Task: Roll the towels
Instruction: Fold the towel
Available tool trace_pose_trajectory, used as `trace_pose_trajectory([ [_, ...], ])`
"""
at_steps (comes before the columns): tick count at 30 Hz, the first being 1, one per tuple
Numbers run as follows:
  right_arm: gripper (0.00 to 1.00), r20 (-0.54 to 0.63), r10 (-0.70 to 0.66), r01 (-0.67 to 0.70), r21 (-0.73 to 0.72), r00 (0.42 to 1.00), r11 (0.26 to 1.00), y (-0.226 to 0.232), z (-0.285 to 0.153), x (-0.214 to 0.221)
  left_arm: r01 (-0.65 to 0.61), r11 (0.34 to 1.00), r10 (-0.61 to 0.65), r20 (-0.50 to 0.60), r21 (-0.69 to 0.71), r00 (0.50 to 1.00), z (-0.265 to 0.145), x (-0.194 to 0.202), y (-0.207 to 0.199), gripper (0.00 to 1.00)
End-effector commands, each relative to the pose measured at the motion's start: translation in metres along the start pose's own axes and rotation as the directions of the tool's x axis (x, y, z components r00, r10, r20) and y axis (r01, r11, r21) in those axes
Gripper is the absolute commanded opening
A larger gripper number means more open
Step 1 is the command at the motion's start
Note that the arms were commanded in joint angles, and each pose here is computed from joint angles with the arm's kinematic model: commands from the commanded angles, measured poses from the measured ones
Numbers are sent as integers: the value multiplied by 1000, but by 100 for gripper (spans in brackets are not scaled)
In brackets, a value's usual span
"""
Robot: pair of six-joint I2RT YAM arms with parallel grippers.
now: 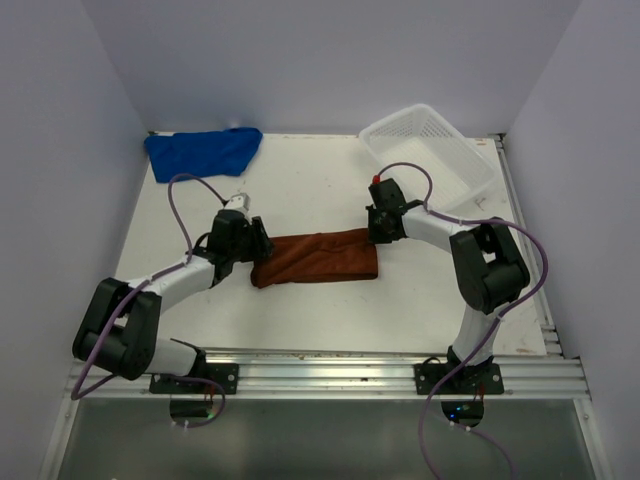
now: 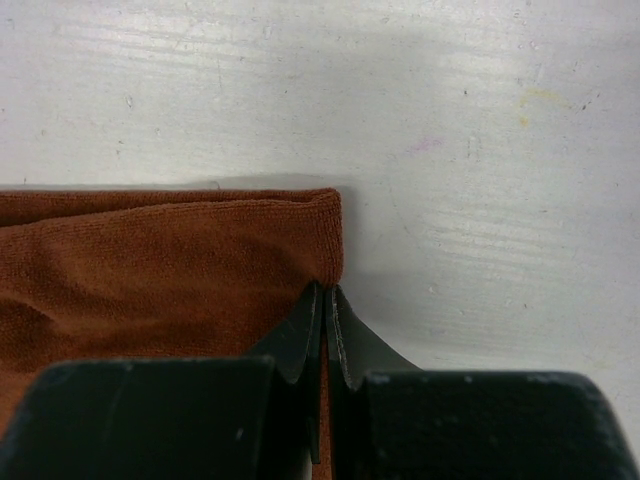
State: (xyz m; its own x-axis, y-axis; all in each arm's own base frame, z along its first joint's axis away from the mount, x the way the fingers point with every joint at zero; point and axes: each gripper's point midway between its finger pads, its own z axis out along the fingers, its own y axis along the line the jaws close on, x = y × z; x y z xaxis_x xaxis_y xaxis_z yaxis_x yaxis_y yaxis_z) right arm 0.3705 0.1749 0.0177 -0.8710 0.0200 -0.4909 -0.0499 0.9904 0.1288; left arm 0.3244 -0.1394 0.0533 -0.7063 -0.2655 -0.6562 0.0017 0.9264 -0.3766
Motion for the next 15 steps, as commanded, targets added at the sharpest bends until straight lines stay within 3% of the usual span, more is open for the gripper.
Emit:
trace_pose_trajectory([
  [1, 0, -70, -17, 17, 0, 997, 1000, -5, 17, 23, -33, 997, 27, 99, 68, 995, 3, -29, -18, 53],
  [5, 0, -72, -15, 15, -1, 997, 1000, -4, 19, 23, -37, 998, 33, 75, 52, 997, 10, -19, -12, 42],
  [10, 0, -71, -10, 10, 5, 997, 1000, -7, 19, 22, -25, 999, 24, 55, 24, 998, 15, -9, -3, 40],
  [15, 0, -77, -10, 10, 1, 997, 1000, -7, 19, 24, -14, 1000, 12, 59, 21, 998, 15, -12, -4, 31],
])
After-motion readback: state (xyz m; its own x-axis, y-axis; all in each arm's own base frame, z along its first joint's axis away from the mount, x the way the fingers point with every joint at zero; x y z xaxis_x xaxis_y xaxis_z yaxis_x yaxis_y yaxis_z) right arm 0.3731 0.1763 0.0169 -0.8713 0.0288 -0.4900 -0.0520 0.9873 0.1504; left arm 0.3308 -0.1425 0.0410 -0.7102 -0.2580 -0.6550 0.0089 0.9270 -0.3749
